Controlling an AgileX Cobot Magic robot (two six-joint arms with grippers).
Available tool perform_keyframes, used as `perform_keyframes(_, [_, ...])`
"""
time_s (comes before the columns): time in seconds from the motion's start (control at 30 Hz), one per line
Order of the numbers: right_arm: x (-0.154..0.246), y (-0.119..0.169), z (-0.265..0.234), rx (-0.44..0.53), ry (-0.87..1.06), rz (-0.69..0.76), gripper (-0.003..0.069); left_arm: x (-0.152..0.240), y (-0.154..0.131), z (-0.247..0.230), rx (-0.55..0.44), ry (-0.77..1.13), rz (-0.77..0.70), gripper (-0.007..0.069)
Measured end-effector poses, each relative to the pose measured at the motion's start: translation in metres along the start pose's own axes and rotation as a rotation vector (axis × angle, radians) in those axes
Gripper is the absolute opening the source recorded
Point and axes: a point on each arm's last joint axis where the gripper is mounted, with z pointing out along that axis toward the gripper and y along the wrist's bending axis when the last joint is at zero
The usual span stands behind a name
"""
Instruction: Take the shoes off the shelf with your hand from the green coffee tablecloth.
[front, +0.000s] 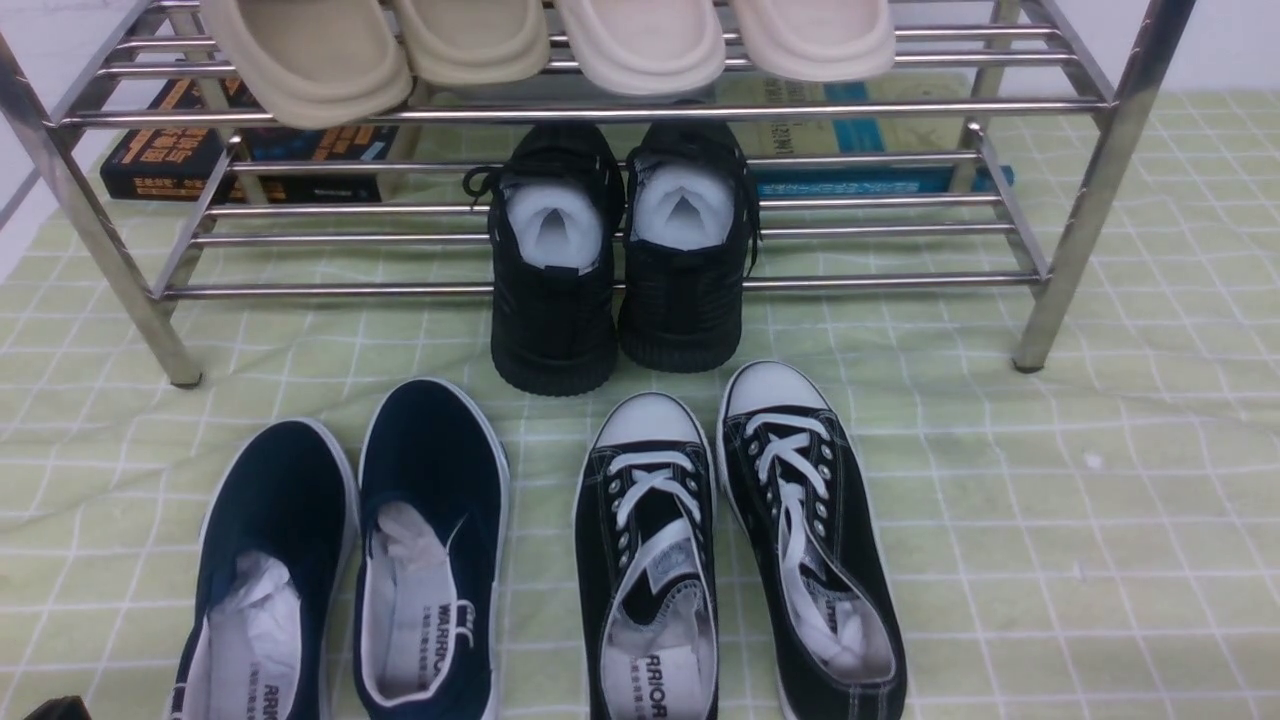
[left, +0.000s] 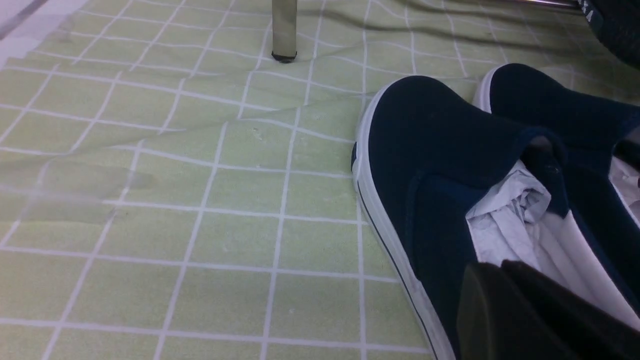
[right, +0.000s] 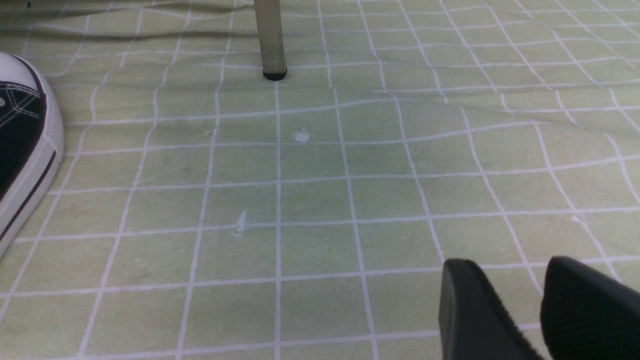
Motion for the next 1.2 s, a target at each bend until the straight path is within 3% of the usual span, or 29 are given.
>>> perform_keyframes(1.2, [0.0000, 0.0000, 0.0000, 0.000, 0.000, -0.001, 0.0240, 0.0002, 0.0001, 0.0000, -0.001, 0.003, 0.001, 0.0069])
